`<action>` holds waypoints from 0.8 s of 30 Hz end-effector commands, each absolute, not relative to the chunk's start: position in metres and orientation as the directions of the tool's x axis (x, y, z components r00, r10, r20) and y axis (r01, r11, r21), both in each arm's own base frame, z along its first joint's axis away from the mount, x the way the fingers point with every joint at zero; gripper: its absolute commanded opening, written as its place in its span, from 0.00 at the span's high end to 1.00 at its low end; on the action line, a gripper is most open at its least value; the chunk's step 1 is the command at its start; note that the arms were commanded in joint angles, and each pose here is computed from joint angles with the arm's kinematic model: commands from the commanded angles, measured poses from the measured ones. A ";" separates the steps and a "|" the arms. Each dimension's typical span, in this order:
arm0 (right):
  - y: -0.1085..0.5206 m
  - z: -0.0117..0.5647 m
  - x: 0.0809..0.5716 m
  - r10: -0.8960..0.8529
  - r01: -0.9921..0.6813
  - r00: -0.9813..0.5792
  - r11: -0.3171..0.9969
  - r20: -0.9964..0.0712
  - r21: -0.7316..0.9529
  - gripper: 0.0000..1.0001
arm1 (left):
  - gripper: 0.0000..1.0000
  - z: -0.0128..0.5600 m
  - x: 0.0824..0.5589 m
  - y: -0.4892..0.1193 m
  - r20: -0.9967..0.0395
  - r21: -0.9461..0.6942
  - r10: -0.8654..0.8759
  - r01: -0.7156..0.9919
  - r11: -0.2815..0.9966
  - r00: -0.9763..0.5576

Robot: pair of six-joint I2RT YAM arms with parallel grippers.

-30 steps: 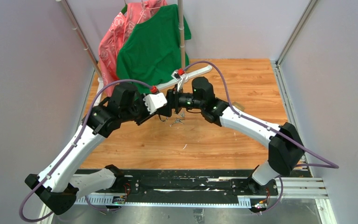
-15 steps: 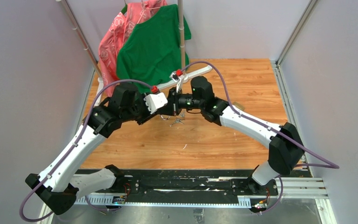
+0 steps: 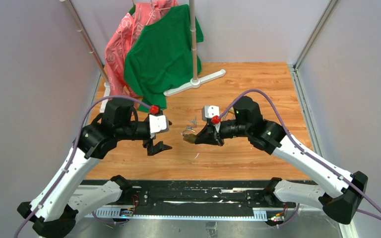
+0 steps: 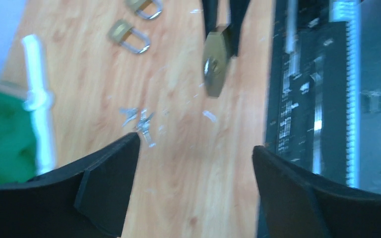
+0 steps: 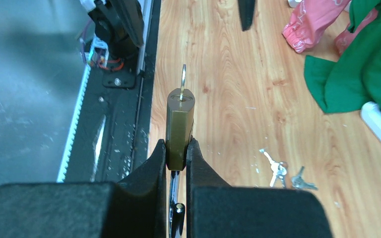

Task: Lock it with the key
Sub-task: Lock the lock.

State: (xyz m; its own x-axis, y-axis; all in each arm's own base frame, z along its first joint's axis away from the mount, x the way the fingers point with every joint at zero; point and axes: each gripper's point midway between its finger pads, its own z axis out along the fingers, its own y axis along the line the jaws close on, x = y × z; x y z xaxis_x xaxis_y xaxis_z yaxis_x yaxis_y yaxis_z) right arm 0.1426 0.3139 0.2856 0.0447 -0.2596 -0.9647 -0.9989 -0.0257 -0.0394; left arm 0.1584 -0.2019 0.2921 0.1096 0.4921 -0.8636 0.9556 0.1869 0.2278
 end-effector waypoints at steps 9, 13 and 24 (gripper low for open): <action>0.318 0.312 0.145 -0.270 -0.953 0.302 -0.046 -0.915 -0.301 1.00 | 0.46 0.296 0.141 -0.255 -0.903 -0.065 0.424 0.997 0.031 -0.072; 0.320 0.319 0.144 -0.257 -0.950 0.308 -0.042 -0.916 -0.308 1.00 | 0.50 0.293 0.147 -0.260 -0.905 -0.064 0.417 0.996 0.069 -0.087; 0.324 0.318 0.154 -0.282 -0.955 0.283 0.009 -0.917 -0.297 1.00 | 0.69 0.292 0.149 -0.268 -0.909 -0.080 0.402 0.993 0.087 -0.108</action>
State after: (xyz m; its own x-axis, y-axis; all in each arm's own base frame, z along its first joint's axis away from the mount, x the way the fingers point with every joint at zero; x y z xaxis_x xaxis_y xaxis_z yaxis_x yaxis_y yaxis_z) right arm 0.1498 0.3156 0.2890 0.2368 -0.3386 -0.9107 -0.9696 -0.0232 -0.2436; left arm 0.1487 -0.2625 0.2866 -0.1077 0.4260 -0.8983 0.9935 0.0804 -0.0809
